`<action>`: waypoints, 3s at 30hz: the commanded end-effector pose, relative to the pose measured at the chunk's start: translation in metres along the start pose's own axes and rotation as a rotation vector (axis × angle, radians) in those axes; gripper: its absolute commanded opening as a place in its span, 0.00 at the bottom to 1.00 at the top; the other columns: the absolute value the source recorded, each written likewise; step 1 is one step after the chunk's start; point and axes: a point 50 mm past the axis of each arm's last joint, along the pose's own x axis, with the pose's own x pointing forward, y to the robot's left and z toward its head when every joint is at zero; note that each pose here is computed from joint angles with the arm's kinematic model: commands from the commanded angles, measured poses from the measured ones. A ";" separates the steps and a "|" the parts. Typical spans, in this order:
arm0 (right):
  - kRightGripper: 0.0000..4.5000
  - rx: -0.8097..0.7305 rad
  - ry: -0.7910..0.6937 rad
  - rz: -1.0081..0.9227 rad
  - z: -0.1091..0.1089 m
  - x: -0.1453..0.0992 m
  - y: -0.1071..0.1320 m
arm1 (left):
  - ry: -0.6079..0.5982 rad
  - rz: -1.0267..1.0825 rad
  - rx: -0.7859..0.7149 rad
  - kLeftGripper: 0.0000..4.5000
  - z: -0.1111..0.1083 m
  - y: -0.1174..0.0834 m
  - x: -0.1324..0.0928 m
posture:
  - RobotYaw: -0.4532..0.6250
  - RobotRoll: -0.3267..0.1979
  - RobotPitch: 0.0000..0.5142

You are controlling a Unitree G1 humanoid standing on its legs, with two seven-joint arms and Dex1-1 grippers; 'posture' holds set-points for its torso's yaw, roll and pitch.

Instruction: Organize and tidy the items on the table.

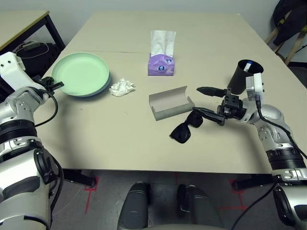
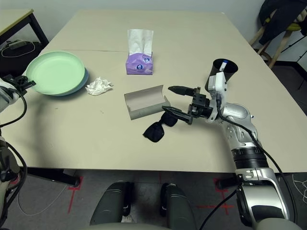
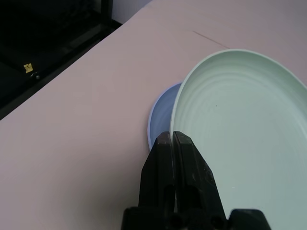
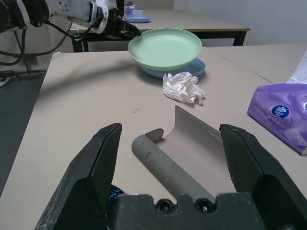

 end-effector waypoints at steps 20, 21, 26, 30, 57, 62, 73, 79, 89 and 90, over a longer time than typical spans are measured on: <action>1.00 0.005 -0.007 -0.020 0.002 -0.002 0.000 | -0.281 -0.422 0.193 1.00 0.006 -0.056 -0.016 | 0.56 0.62 0.20; 1.00 0.005 -0.005 -0.021 0.002 -0.002 -0.001 | -0.285 -0.452 0.209 1.00 0.004 -0.058 -0.018 | 0.56 0.62 0.21; 1.00 0.005 0.005 -0.016 0.001 -0.004 -0.001 | -0.263 -0.580 0.271 1.00 -0.006 -0.066 -0.027 | 0.56 0.62 0.20; 1.00 0.016 -0.009 -0.036 0.001 -0.003 0.000 | -0.248 -0.615 0.320 1.00 -0.012 -0.071 -0.028 | 0.56 0.62 0.19; 1.00 0.012 0.033 -0.125 -0.010 0.005 0.006 | -0.056 -0.831 0.593 1.00 -0.056 -0.089 -0.021 | 0.52 0.62 0.20; 1.00 0.016 0.049 -0.116 -0.011 0.000 0.010 | 0.032 -0.800 0.641 1.00 -0.065 -0.095 -0.013 | 0.52 0.62 0.20; 1.00 0.016 0.038 -0.108 -0.008 0.002 0.012 | 0.050 -0.815 0.597 0.94 -0.068 -0.115 0.000 | 0.51 0.62 0.20; 1.00 0.015 0.031 -0.111 -0.006 0.003 0.011 | 0.109 -0.793 0.623 0.52 -0.078 -0.117 0.007 | 0.50 0.62 0.20; 1.00 0.012 0.016 -0.118 -0.004 0.002 0.012 | 0.147 -0.729 0.633 0.01 -0.087 -0.112 0.014 | 0.49 0.62 0.20; 1.00 0.013 0.015 -0.118 -0.004 0.002 0.012 | 0.142 -0.725 0.634 0.01 -0.086 -0.112 0.014 | 0.49 0.62 0.20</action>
